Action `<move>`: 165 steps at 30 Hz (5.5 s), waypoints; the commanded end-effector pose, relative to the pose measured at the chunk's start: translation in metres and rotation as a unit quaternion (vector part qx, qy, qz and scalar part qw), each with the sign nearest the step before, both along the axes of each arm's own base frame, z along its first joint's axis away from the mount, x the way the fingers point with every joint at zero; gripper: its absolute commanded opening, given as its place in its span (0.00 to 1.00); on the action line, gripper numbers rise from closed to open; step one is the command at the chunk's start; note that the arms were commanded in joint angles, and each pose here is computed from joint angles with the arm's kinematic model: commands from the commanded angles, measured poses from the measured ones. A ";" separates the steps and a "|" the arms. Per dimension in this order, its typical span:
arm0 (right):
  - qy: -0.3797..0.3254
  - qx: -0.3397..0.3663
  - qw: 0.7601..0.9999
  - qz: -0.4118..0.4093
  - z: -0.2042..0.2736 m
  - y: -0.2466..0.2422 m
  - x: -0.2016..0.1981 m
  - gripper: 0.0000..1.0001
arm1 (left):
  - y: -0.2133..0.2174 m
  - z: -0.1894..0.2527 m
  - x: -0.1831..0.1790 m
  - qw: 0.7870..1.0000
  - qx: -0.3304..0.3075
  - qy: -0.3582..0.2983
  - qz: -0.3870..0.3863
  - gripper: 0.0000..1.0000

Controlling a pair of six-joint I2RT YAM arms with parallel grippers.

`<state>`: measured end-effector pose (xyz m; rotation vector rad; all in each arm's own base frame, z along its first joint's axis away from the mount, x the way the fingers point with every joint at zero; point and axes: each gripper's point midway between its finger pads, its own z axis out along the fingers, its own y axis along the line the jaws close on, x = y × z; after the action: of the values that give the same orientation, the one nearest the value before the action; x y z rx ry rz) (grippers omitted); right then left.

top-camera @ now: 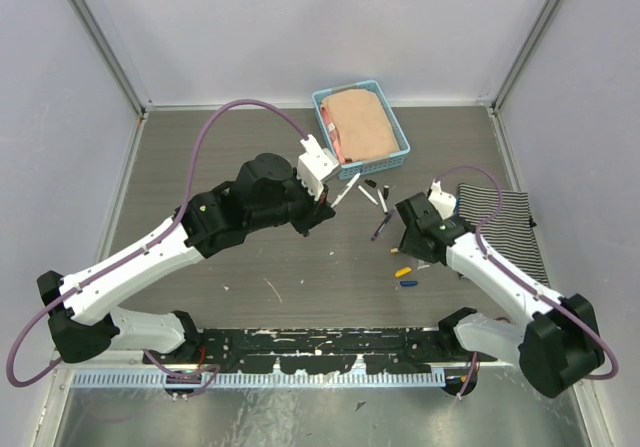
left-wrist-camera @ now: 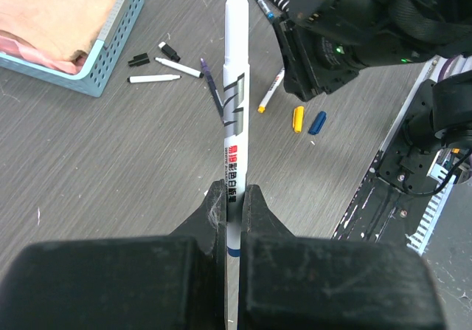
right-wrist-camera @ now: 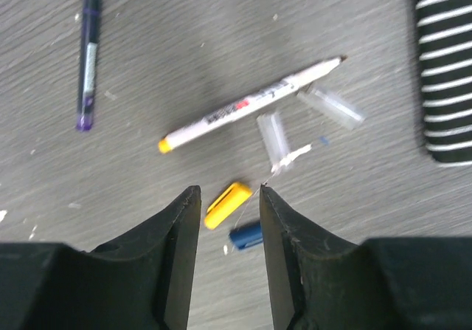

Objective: Insert the pens into the pen caps
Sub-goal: Adjust the pen cap at the center of the board.

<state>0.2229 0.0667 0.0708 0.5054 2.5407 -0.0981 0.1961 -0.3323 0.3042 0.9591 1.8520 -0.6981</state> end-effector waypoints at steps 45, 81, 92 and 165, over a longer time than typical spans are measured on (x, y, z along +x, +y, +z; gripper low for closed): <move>0.047 0.083 0.956 -0.278 -0.051 0.010 -0.058 0.39 | -0.001 0.017 0.000 1.000 -0.013 -0.011 -0.004 0.00; -0.109 0.146 0.983 0.014 0.032 0.042 -0.018 0.15 | 0.012 0.025 0.011 0.998 -0.026 -0.032 0.041 0.00; -0.049 0.076 0.971 0.220 0.018 0.120 -0.011 0.15 | 0.034 0.035 0.030 0.994 -0.038 -0.048 0.096 0.00; 0.086 0.006 0.831 0.549 -0.046 0.194 -0.062 0.15 | 0.053 0.047 0.038 0.989 -0.035 -0.076 0.124 0.00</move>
<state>0.1627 0.2419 0.0151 -0.7712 2.6868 0.1961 0.2276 -0.2946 0.3284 0.7661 1.8269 -0.5437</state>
